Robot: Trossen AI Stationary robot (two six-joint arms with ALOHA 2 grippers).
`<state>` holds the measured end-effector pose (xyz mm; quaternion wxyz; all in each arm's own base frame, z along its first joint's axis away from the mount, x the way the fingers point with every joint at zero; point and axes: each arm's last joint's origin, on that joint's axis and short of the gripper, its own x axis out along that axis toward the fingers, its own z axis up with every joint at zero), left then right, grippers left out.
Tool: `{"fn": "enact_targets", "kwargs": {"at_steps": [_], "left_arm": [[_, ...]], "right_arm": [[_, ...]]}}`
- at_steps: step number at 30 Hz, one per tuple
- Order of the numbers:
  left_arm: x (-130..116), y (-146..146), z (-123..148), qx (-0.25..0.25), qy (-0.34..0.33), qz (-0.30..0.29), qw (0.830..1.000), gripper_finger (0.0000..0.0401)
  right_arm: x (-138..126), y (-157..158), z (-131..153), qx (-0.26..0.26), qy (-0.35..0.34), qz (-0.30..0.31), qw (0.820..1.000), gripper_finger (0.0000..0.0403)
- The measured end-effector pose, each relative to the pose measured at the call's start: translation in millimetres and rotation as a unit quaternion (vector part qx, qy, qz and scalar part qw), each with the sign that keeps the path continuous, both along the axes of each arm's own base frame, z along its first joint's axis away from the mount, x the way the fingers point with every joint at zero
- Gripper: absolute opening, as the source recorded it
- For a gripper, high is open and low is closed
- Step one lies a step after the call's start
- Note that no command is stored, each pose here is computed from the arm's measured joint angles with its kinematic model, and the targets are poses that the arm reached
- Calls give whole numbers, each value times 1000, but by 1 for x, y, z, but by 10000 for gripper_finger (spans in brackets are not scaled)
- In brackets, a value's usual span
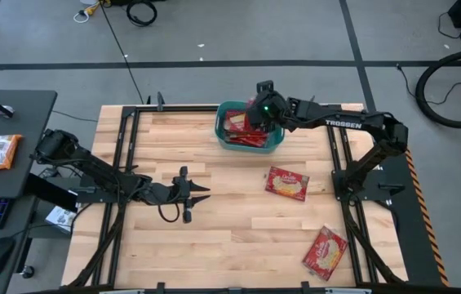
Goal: Sort popcorn bags into baskets
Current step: Put the bottom left red popcorn bag into the blue bin
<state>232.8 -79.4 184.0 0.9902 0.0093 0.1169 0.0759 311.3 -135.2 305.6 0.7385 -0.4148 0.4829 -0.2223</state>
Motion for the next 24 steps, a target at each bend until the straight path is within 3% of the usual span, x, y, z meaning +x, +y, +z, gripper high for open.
{"fn": "enact_targets", "kwargs": {"at_steps": [4,9,24], "left_arm": [[0,0,0,0,0,0,1000,101],[0,0,0,0,0,0,1000,101],[0,0,0,0,0,0,1000,101]], "right_arm": [[2,2,-10,23,-8,41,999,4],[5,1,-8,17,-36,44,998,11],[8,2,-5,35,-72,71,994,78]]}}
